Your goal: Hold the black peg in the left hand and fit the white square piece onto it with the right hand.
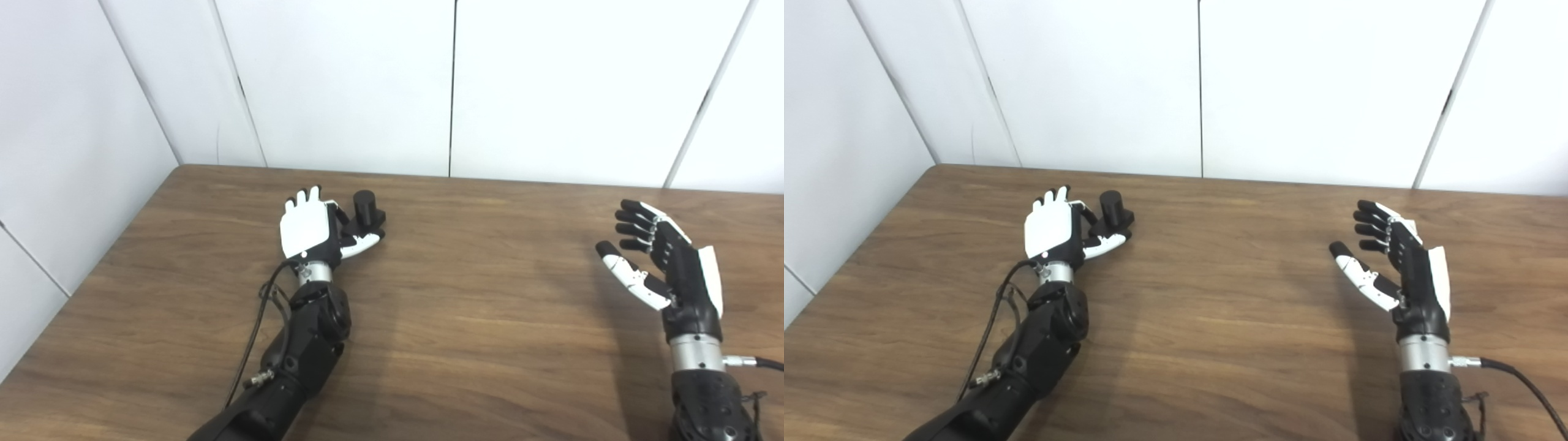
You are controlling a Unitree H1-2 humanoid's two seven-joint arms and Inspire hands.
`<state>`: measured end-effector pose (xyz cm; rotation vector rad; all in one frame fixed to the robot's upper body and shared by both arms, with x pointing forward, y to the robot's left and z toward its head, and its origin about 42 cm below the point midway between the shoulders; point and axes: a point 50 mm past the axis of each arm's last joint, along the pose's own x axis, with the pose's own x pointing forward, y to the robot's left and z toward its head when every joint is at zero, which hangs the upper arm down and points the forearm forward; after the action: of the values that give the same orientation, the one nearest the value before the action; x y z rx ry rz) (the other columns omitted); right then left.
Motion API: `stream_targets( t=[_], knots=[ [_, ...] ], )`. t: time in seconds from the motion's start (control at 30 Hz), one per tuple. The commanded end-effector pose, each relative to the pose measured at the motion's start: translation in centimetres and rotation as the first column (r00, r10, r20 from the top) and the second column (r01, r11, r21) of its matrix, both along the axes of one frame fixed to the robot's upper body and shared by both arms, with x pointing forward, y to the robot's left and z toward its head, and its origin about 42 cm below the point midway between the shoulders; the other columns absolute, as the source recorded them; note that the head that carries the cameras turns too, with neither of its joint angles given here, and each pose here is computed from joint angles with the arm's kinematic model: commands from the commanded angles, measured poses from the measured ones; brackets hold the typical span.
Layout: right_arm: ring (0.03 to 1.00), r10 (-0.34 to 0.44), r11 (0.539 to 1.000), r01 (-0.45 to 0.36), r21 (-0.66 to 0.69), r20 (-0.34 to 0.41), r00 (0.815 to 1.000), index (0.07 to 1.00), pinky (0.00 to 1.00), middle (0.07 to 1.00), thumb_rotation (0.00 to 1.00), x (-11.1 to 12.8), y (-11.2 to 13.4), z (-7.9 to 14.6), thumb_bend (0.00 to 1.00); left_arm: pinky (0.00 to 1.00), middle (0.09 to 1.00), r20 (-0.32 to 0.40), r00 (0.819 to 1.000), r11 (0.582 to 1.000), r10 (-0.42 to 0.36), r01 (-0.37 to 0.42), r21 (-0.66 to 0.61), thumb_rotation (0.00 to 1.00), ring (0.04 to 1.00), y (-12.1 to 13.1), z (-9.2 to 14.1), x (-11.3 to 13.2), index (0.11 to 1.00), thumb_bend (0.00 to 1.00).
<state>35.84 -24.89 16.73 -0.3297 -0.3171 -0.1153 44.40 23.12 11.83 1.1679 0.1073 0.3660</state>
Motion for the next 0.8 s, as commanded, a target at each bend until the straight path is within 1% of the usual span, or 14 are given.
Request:
stream_targets(
  t=[0.0,0.1,0.2,0.27,0.33,0.5,0.53,0.57,0.63,0.77],
  knots=[
    [0.737,0.004,1.000,-0.004,0.002,0.090,0.996,0.771,0.67,0.756,0.32,0.36,0.17,2.09,0.52,1.00,0.958,0.018,1.000,1.000,-0.002,0.002,0.011,0.56,0.991,0.21,0.93,0.82,0.643,0.86],
    [0.735,0.001,1.000,-0.002,0.004,0.089,0.996,0.773,0.66,0.757,0.32,0.38,0.20,2.08,0.52,1.00,0.941,0.043,0.999,1.000,-0.007,0.007,0.002,0.48,0.977,0.21,0.84,0.80,0.616,0.83],
    [0.733,0.003,1.000,-0.003,0.004,0.090,0.996,0.773,0.66,0.759,0.32,0.37,0.20,2.11,0.52,1.00,0.926,0.059,0.998,1.000,-0.009,0.010,-0.020,0.36,0.972,0.18,0.81,0.74,0.578,0.80],
    [0.736,0.002,1.000,-0.003,0.007,0.087,0.996,0.772,0.67,0.760,0.32,0.34,0.18,2.11,0.52,1.00,0.916,0.060,0.998,1.000,-0.012,0.013,-0.026,0.32,0.968,0.17,0.84,0.66,0.562,0.79],
    [0.740,0.002,1.000,-0.003,0.009,0.085,0.996,0.773,0.68,0.760,0.32,0.30,0.15,2.14,0.52,1.00,0.907,0.060,0.998,0.999,-0.014,0.016,-0.031,0.29,0.965,0.18,0.87,0.61,0.548,0.78],
    [0.738,-0.002,1.000,0.002,-0.001,0.086,0.996,0.771,0.67,0.758,0.34,0.28,0.10,2.20,0.52,1.00,0.895,0.061,0.998,0.999,-0.016,0.019,-0.044,0.27,0.957,0.22,0.82,0.58,0.536,0.78],
    [0.738,-0.003,1.000,0.003,-0.001,0.084,0.996,0.772,0.67,0.759,0.33,0.28,0.10,2.21,0.52,1.00,0.895,0.059,0.998,0.999,-0.016,0.019,-0.048,0.16,0.957,0.22,0.81,0.59,0.509,0.62],
    [0.738,-0.003,1.000,0.003,0.001,0.083,0.997,0.773,0.67,0.759,0.32,0.30,0.10,2.20,0.52,1.00,0.895,0.059,0.998,0.998,-0.017,0.020,-0.052,0.12,0.956,0.23,0.78,0.59,0.500,0.57],
    [0.737,0.001,1.000,-0.001,0.002,0.084,0.996,0.775,0.67,0.758,0.31,0.32,0.10,2.20,0.51,1.00,0.891,0.061,0.998,0.998,-0.020,0.023,-0.055,0.09,0.948,0.25,0.74,0.58,0.492,0.53],
    [0.737,0.000,1.000,0.000,0.002,0.083,0.997,0.774,0.67,0.759,0.32,0.34,0.09,2.23,0.52,1.00,0.887,0.060,0.998,0.998,-0.022,0.026,-0.062,0.09,0.940,0.29,0.59,0.55,0.489,0.52]
  ],
)
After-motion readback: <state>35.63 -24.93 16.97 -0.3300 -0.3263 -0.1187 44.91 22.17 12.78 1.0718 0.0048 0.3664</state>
